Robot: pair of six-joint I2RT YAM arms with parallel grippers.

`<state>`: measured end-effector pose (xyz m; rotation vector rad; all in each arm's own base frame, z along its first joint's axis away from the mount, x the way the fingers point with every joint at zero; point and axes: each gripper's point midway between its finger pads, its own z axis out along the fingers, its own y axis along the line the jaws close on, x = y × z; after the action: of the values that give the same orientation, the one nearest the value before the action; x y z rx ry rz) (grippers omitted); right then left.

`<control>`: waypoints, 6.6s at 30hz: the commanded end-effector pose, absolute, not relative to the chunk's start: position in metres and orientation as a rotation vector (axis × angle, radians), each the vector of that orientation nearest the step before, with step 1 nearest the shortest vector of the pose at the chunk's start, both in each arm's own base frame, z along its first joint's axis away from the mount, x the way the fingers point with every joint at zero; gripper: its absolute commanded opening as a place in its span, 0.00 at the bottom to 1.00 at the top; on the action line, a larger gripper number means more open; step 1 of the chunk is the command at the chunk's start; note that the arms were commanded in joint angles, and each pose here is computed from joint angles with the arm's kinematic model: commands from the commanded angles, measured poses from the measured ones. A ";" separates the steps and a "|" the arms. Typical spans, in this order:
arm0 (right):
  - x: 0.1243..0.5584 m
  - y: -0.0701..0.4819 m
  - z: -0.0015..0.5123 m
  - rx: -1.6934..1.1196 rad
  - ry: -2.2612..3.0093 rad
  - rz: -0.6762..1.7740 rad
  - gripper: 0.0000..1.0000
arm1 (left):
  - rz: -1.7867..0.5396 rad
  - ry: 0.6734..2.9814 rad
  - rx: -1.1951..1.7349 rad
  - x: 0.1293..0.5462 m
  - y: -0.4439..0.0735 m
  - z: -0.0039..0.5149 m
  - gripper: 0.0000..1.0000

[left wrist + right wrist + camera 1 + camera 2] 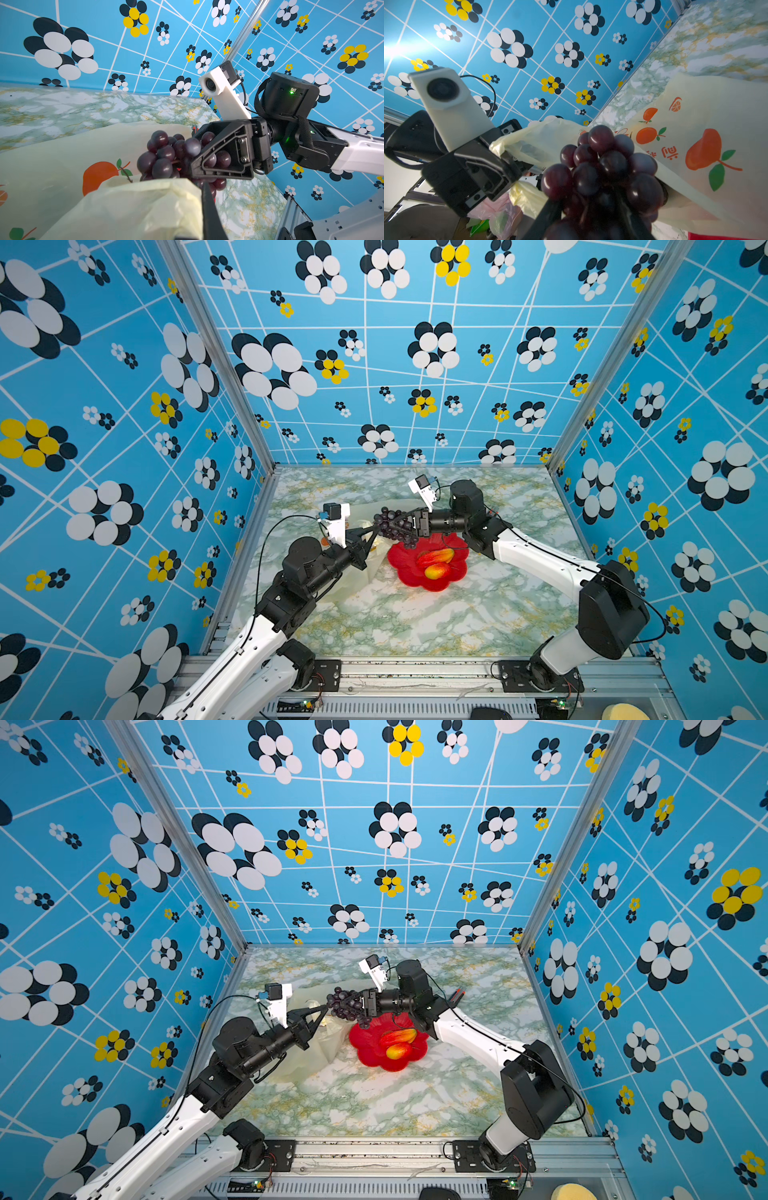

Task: Place the fruits into the plastic bag
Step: 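Lift the grapes with the right gripper and carry them to the bag mouth, then lower the grapes into the bag held by the left gripper, then open the right gripper inside the bag and withdraw it, then move the right gripper back over the plate to the red-yellow pepper, then lower the right gripper and close it on the red-yellow pepper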

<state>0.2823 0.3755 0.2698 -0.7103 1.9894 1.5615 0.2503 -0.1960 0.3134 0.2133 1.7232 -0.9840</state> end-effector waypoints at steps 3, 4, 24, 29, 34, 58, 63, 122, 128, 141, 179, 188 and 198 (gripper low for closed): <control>0.251 0.383 0.267 -0.899 2.000 1.592 0.42 | -0.972 1.701 0.207 0.255 -0.195 0.320 0.00; 0.249 0.383 0.267 -0.913 2.000 1.589 0.42 | -0.963 1.708 0.197 0.256 -0.193 0.319 0.00; 0.278 0.409 0.219 -1.021 2.464 1.404 0.41 | -1.243 1.608 0.688 0.196 -0.250 0.331 0.00; 0.294 0.420 0.227 -0.996 2.476 1.385 0.41 | -1.229 1.648 0.802 0.182 -0.257 0.311 0.00; 0.295 0.428 0.216 -0.982 2.517 1.393 0.41 | -1.219 1.668 0.806 0.184 -0.258 0.303 0.00; 0.255 0.481 0.202 -0.922 2.428 1.606 1.00 | -1.015 1.607 0.258 0.247 -0.189 0.317 0.00; 0.256 0.471 0.197 -0.925 2.441 1.534 1.00 | -0.988 1.606 0.247 0.245 -0.184 0.313 0.00; 0.342 0.282 0.315 -0.302 2.037 0.730 0.99 | -0.842 1.664 0.015 0.249 -0.143 0.300 0.00; 0.327 0.212 0.290 0.029 2.295 0.898 0.99 | -0.841 1.669 0.010 0.249 -0.142 0.297 0.00; 0.258 0.192 0.183 0.242 2.738 0.933 0.86 | -0.855 1.667 0.017 0.247 -0.144 0.295 0.00; 0.336 0.253 0.051 0.169 2.985 0.640 0.82 | -0.797 1.675 0.028 0.249 -0.139 0.293 0.00; 0.344 0.258 0.053 0.055 2.976 0.521 0.84 | -0.822 1.693 0.005 0.251 -0.142 0.292 0.00; 0.347 0.248 0.053 -0.009 2.956 0.387 0.83 | -0.840 1.703 -0.009 0.251 -0.143 0.291 0.00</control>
<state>0.3486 0.2560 0.0586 0.0234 2.9384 0.4793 0.2509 -0.1443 0.2753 0.0042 1.7347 -0.8238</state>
